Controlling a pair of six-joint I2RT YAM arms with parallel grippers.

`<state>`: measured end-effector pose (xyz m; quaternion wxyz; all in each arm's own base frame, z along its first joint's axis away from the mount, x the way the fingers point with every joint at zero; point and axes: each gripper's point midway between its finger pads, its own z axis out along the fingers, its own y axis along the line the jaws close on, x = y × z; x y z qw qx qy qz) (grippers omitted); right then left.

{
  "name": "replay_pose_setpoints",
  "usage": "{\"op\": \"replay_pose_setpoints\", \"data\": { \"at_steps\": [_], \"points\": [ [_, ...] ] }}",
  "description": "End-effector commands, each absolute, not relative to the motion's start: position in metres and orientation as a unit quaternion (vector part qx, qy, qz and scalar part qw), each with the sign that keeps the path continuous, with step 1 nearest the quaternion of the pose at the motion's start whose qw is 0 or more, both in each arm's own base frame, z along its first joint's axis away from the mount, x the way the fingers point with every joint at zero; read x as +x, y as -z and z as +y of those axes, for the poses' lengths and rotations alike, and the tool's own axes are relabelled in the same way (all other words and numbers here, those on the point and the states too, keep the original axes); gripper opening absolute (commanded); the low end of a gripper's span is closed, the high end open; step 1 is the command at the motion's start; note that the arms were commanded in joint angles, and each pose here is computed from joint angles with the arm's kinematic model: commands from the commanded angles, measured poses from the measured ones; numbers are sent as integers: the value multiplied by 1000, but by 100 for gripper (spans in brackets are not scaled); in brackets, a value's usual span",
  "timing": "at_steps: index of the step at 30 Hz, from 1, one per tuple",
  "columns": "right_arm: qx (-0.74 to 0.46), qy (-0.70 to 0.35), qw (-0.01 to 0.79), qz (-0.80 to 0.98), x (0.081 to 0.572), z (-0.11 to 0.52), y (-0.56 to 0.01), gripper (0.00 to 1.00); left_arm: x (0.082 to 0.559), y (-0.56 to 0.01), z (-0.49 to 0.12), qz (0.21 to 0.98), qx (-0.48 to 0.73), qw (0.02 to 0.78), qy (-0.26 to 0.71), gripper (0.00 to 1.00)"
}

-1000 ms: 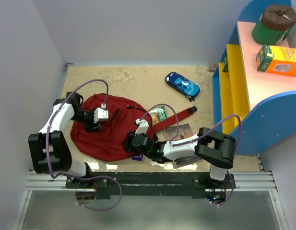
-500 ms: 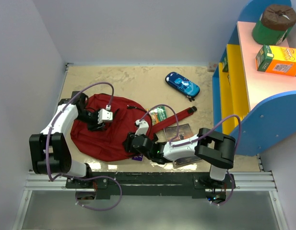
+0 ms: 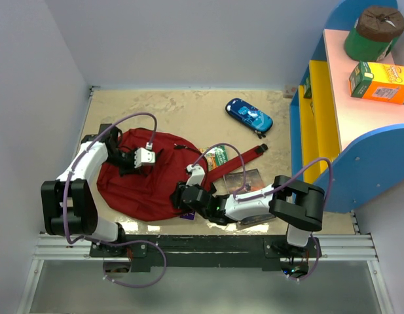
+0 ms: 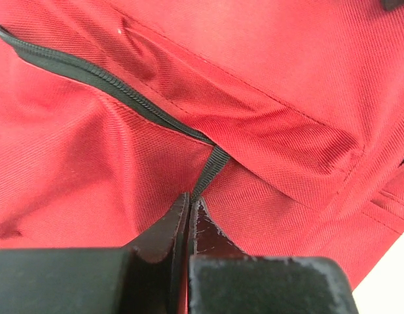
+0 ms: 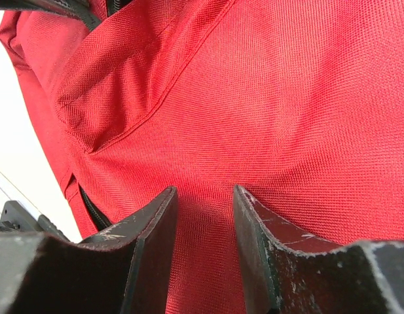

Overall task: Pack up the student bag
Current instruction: Zip the student bag at the center of the board.

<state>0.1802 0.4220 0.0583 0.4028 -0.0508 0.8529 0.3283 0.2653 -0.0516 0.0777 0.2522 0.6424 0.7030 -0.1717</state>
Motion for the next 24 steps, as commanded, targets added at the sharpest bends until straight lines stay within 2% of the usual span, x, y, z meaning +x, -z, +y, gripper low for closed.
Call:
{"op": "replay_pose_setpoints", "data": {
  "at_steps": [1, 6, 10, 14, 24],
  "points": [
    [-65, -303, 410, 858, 178, 413, -59, 47, 274, -98, -65, 690, 633, 306, 171, 0],
    [-74, -327, 441, 833, 190, 441, -101, 59, 255, -111, -87, 673, 619, 341, 219, 0],
    [-84, -336, 454, 821, 196, 465, -120, 64, 243, -102, -88, 683, 611, 322, 239, 0],
    [-103, -337, 462, 813, 200, 488, -127, 66, 239, -98, -86, 685, 612, 316, 237, 0],
    [-135, -305, 476, 814, 202, 510, -99, 65, 249, -105, -81, 694, 608, 322, 213, 0]
  ]
}}
